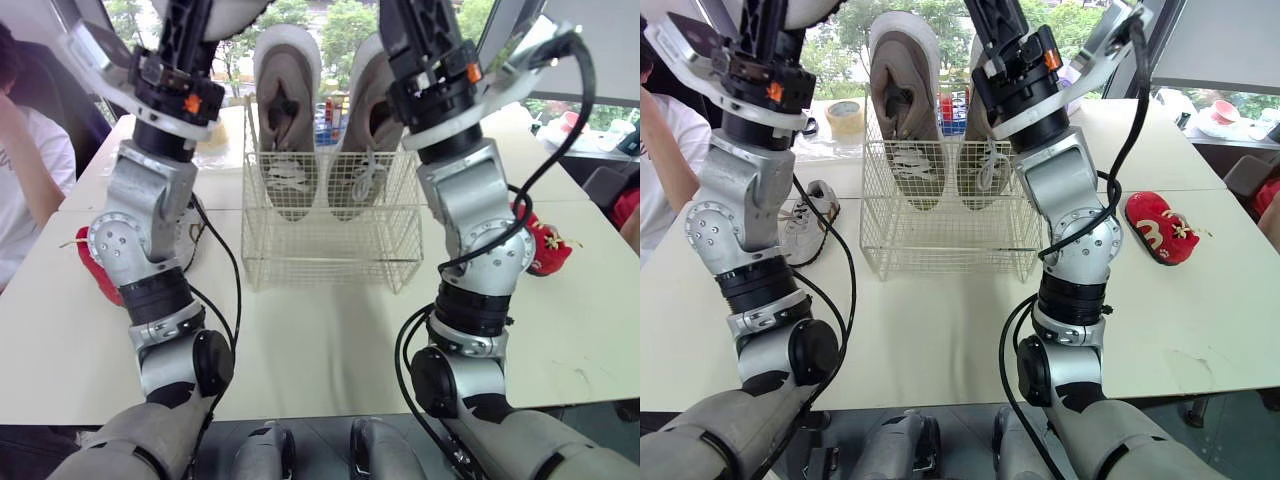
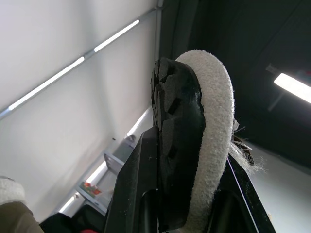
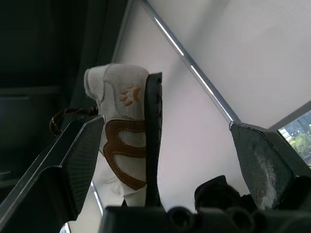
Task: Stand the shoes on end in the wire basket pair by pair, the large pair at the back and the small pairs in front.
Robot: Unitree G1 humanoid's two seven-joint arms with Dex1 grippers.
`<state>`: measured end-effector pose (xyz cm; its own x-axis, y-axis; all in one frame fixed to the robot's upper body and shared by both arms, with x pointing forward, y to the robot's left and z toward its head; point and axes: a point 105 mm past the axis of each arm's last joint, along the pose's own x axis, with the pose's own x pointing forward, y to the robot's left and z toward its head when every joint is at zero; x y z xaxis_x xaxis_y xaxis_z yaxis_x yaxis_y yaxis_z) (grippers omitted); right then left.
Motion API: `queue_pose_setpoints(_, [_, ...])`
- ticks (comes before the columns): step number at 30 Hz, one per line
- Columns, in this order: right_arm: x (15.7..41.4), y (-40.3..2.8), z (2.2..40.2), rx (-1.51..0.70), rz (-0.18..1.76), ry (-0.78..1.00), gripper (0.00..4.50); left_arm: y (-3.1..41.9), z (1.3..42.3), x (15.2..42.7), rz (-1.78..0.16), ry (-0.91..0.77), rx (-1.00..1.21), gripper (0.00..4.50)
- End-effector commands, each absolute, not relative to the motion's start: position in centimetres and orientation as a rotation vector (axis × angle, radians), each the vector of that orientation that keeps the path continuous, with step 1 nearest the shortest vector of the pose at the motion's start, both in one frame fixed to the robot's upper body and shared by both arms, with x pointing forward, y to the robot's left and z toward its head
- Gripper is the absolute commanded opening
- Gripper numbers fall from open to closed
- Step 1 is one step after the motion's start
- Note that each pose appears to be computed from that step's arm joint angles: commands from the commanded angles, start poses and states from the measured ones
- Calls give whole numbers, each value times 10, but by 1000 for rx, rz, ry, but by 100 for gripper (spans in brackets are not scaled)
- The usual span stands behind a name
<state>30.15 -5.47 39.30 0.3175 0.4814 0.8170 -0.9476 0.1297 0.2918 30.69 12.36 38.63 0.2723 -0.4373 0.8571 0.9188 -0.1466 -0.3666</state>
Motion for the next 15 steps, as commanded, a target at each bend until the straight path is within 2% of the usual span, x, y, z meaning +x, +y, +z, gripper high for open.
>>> queue_pose_setpoints(1, [284, -48, 413, 876, 1217, -708, 444, 114, 385, 298, -1337, -532, -1168, 29])
queue_pose_setpoints(13, [280, -47, 422, 879, 1233, -741, 444, 99, 354, 306, -1289, -422, -1116, 29])
queue_pose_setpoints(15, [280, -47, 421, 876, 1228, -739, 391, 98, 353, 307, -1282, -418, -1107, 29])
